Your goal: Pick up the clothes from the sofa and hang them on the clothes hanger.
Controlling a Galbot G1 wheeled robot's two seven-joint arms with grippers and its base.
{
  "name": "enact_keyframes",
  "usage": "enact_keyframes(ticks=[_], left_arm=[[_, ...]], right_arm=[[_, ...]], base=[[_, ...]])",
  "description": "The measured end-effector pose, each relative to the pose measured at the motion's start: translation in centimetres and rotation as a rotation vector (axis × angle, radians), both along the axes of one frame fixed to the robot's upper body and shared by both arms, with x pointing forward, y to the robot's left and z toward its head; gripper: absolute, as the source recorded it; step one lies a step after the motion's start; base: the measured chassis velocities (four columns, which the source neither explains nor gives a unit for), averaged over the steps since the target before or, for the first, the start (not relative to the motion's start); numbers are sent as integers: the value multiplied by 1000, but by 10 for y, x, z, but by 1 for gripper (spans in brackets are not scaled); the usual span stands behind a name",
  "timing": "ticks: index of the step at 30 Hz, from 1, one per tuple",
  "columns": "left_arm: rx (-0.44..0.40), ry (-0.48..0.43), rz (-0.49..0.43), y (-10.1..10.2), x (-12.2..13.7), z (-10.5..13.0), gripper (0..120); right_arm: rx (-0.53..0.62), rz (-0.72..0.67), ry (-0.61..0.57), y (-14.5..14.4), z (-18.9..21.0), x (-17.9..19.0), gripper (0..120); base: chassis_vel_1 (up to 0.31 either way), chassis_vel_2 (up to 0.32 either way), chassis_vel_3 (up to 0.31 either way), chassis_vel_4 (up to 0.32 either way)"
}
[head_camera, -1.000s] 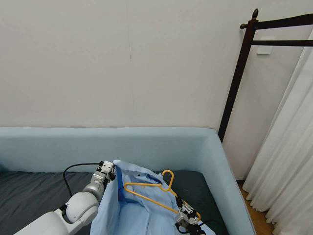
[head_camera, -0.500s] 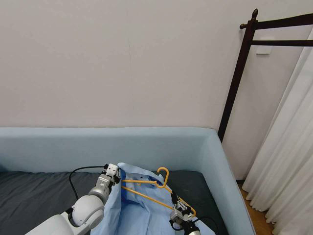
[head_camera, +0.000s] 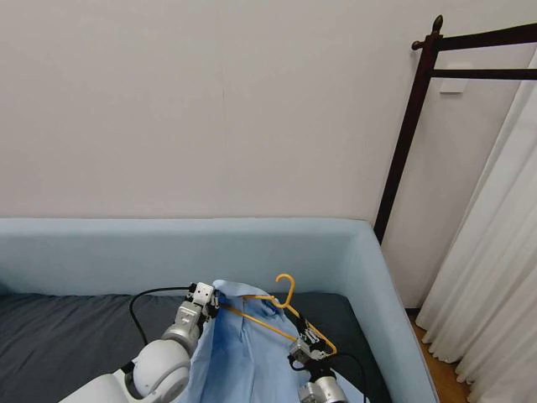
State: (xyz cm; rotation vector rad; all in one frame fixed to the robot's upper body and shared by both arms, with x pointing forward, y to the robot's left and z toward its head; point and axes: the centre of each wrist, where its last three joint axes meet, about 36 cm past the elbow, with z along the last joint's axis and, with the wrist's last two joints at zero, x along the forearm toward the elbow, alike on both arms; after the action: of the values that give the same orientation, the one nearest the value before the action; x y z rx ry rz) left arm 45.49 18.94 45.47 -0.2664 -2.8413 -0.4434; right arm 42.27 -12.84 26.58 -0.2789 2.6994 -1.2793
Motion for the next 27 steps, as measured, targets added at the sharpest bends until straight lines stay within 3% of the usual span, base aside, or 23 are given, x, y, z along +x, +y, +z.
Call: enact_keyframes(ticks=[8,18,27], left_arm=[[5,-20,-4,-23,17,9,0],[-34,-45,-74,-39,-18,18,0],[-33,-69,-68,-59,-25,-3,0]], right_arm=[[-44,32,-32,7,11,13,3],[-77,-17,-29,-8,24,54,3],[-113,33,-99,3,40,58,3]], base=[[0,0,0,0],[0,0,0,0],[0,0,0,0]])
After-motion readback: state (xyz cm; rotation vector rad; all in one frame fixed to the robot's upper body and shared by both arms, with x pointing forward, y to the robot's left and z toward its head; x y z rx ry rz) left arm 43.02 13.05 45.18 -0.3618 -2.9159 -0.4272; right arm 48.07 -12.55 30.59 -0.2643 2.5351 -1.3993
